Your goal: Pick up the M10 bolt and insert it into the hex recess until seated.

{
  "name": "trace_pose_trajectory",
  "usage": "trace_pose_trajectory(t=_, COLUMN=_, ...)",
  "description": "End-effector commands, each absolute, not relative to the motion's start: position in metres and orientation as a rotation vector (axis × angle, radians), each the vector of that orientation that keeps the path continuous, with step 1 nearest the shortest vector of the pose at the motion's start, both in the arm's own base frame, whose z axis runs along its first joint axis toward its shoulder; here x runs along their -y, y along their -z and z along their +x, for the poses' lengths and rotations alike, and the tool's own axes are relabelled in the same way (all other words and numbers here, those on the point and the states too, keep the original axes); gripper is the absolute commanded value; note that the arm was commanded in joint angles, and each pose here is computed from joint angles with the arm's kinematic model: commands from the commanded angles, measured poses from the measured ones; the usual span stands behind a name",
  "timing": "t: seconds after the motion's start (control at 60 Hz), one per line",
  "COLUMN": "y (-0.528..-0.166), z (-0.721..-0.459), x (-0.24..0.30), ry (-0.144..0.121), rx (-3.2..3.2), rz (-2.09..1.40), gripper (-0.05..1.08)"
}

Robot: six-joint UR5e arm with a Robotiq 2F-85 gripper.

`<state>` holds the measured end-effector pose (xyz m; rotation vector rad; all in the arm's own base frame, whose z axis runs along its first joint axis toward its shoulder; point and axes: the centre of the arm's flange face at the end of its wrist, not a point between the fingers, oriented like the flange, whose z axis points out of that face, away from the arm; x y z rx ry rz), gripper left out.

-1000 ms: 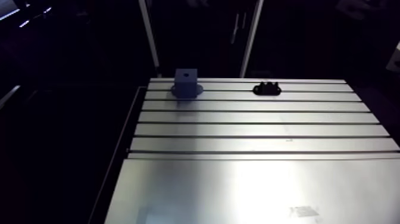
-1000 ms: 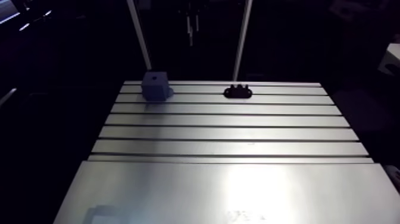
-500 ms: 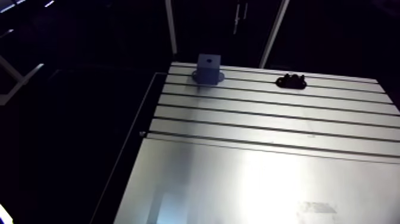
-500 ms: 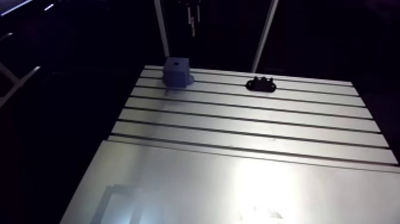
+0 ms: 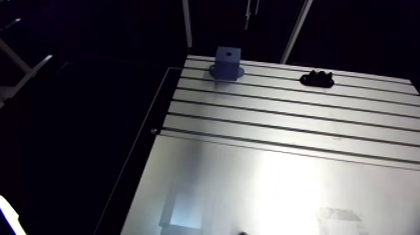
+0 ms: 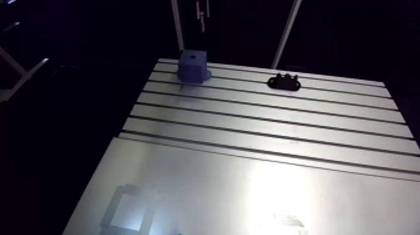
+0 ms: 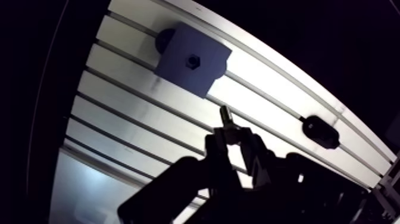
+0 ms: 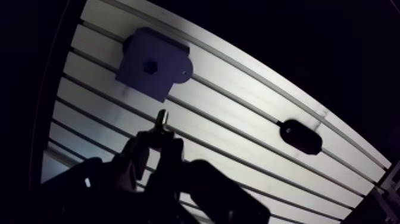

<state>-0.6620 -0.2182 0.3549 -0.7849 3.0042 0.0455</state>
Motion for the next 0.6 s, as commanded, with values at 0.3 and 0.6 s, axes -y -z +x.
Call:
trace_pose_trajectory(t=0.3, y=-0.323, z=-0.676, x=0.24, ry=-0.033, rx=-2.997, rz=-0.795, gripper=1.06)
trace_pose_trajectory(t=0.6, y=-0.312, z=-0.681, x=0.249, ry=-0.039, rx=-2.984, rz=-0.811, gripper=1.06)
